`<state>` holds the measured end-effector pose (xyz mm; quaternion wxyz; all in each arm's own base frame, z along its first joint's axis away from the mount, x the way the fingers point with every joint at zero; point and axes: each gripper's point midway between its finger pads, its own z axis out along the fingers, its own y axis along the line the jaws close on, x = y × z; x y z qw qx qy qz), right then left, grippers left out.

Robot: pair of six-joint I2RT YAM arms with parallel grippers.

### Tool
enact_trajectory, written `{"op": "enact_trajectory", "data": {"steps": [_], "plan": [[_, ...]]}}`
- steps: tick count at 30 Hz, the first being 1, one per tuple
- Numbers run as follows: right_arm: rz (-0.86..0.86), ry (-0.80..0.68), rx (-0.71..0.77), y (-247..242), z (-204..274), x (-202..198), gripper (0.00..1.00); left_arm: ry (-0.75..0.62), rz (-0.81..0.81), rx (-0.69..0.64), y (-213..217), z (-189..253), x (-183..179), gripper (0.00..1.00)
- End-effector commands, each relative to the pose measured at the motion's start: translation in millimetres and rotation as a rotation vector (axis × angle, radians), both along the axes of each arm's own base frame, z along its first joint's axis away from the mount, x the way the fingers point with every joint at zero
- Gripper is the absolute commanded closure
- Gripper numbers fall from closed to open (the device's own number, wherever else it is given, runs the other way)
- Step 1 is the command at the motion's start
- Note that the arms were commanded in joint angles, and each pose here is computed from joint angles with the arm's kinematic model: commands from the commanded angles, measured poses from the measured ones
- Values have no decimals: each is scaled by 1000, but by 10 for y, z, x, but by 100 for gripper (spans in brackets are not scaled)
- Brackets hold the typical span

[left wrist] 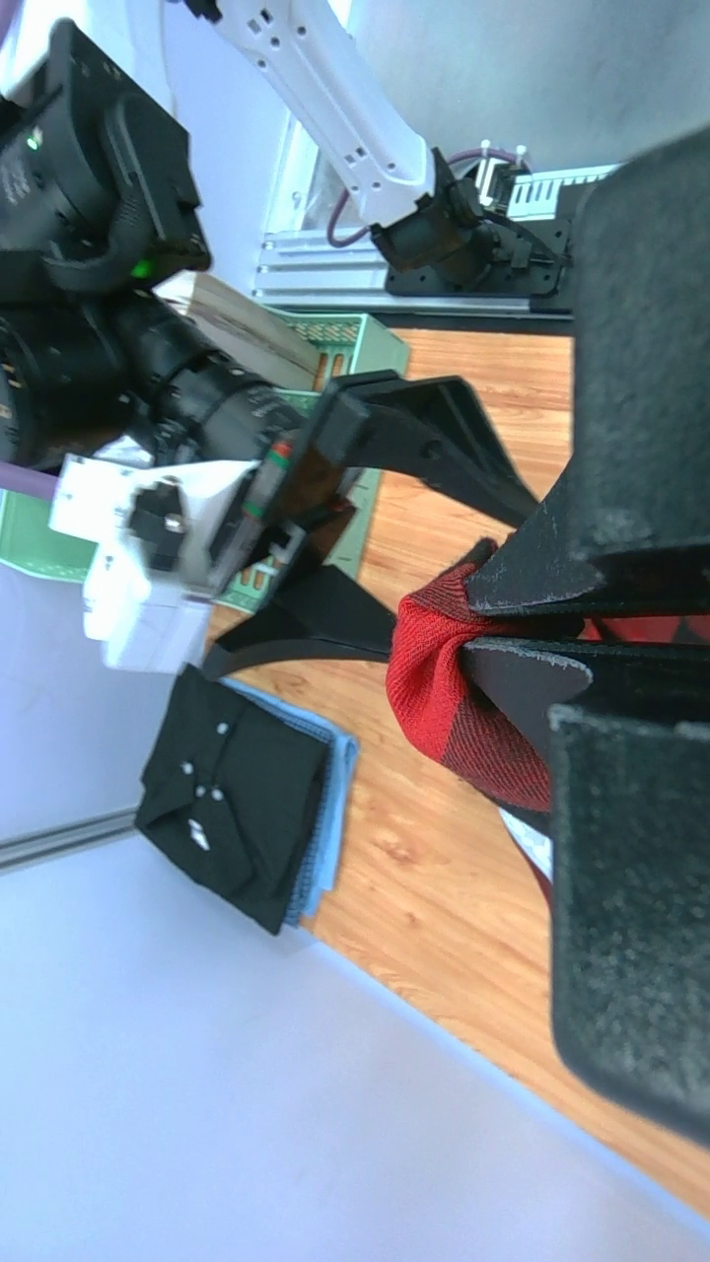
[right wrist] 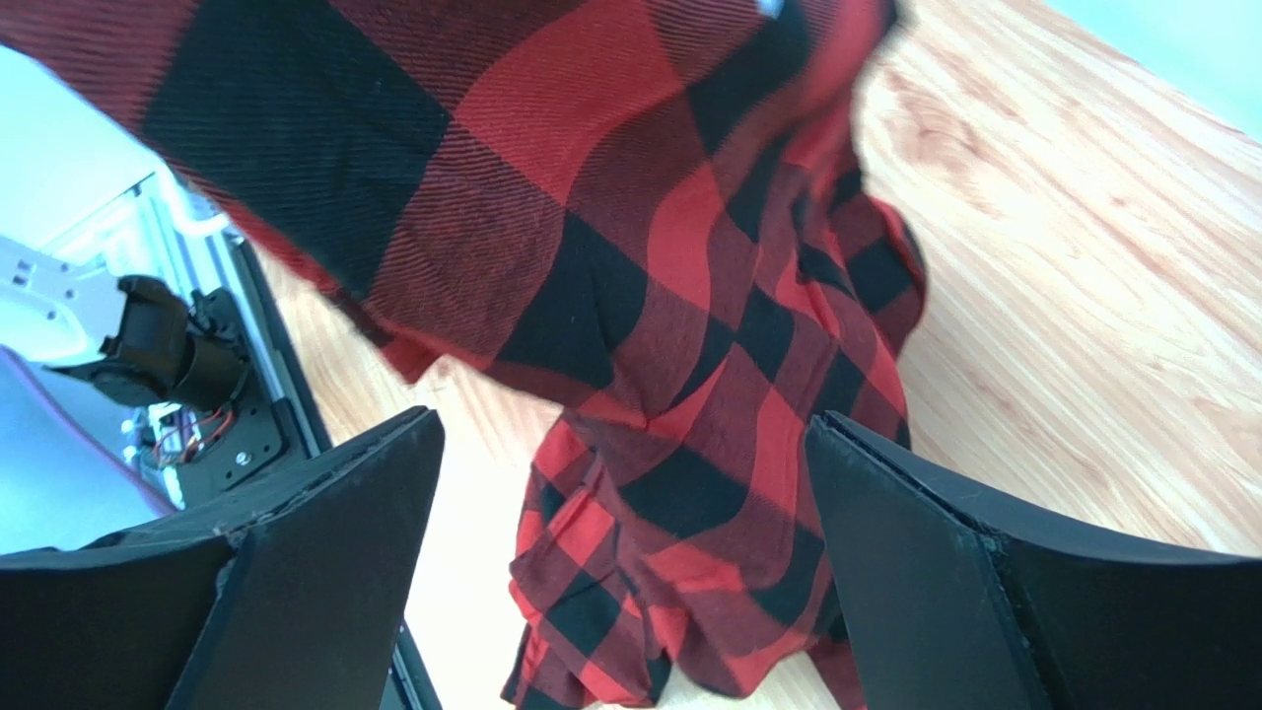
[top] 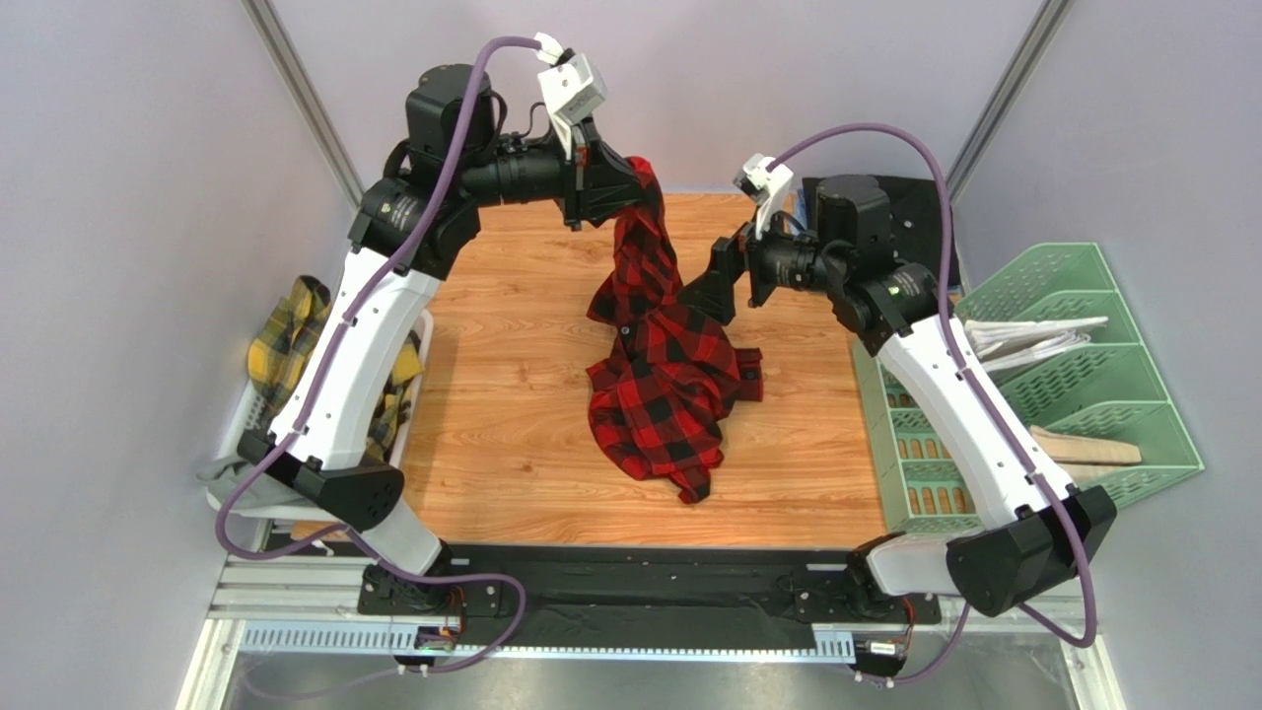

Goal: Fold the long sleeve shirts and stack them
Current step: Flatten the shirt out

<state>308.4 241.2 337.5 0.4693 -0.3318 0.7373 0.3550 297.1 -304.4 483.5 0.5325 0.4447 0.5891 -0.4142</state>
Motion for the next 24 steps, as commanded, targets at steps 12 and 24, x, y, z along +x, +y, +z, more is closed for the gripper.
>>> {"op": "enact_trajectory", "data": {"steps": [12,24], "plan": [[6,-88,32,299,206,174,31,-95,-109,-24,108,239,-349,100],[93,157,-198,-22,-791,-80,18,-385,-29,741,1447,-1124,-268,100]]}}
